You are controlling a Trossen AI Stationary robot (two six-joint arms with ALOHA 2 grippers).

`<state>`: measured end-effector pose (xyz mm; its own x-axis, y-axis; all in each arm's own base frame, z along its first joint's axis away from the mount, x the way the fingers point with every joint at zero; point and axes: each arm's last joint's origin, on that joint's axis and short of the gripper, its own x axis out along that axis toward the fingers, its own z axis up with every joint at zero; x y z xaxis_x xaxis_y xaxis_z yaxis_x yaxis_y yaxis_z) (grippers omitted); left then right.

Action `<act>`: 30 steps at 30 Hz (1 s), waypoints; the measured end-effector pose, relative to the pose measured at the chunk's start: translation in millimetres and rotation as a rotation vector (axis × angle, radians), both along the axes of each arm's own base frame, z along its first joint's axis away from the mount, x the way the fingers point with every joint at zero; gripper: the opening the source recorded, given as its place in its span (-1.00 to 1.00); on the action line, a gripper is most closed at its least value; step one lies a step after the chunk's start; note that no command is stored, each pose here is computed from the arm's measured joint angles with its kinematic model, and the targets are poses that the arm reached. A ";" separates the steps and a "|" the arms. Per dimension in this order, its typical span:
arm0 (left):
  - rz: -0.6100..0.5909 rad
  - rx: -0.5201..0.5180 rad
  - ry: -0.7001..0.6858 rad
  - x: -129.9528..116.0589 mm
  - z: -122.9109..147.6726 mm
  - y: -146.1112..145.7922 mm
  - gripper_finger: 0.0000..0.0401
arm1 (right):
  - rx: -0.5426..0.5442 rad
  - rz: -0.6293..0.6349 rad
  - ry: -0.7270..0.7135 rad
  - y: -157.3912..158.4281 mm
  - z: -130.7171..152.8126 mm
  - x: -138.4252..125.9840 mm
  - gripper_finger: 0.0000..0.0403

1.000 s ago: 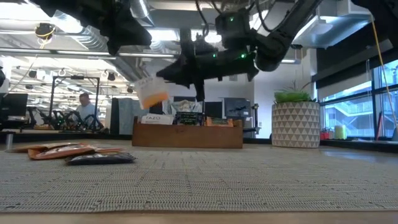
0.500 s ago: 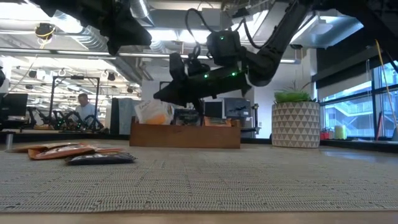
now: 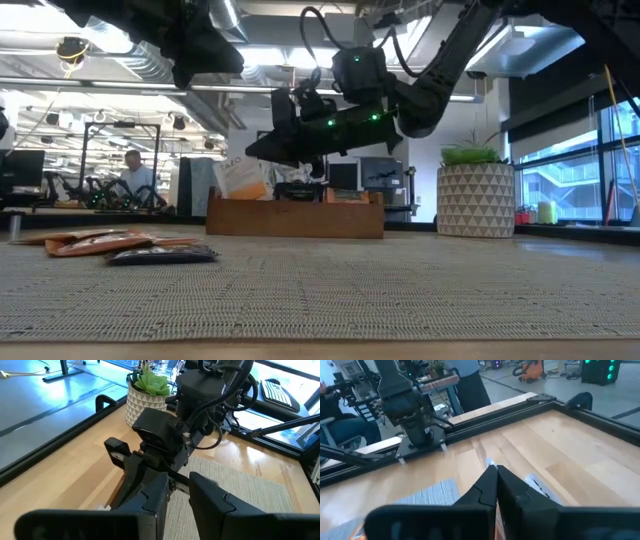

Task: Pick & Place Tea
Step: Put the white tea bag into the left section of the wooden organizer

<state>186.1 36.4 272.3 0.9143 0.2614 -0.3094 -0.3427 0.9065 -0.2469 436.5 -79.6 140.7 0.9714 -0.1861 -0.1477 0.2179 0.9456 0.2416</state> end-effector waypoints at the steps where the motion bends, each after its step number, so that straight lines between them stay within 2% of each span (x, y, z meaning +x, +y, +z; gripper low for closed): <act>1: 0.000 0.000 0.000 0.0 0.0 0.0 -0.63 | 0.001 0.000 0.000 0.0 0.0 0.0 -0.89; 5: 0.000 0.000 0.000 0.0 0.0 0.0 -0.63 | 0.029 0.003 -0.008 -3.9 0.3 -0.7 -0.71; 10: 0.000 -0.006 0.033 -1.0 -3.1 -0.2 -0.63 | 0.087 0.113 -0.001 -13.8 9.3 -4.6 -0.37; 14: 0.007 -0.031 0.079 -1.8 -8.1 -0.3 -0.63 | 0.141 0.185 0.022 -24.5 29.2 -13.2 -0.21; 18: 0.014 -0.054 0.112 2.1 -13.9 0.4 -0.63 | 0.119 0.278 0.091 -30.8 51.5 -26.5 -0.14; 23: 0.004 -0.050 0.231 13.5 -31.6 2.4 -0.62 | -0.028 0.371 0.260 -23.5 66.8 -44.8 -0.12; 25: 0.008 -0.057 0.290 19.4 -41.8 4.0 -0.61 | -0.066 0.371 0.327 -18.5 68.3 -49.9 -0.12; 30: 0.095 -0.077 0.372 31.8 -61.9 15.2 -0.61 | -0.037 0.356 0.477 -12.1 60.0 -58.3 -0.12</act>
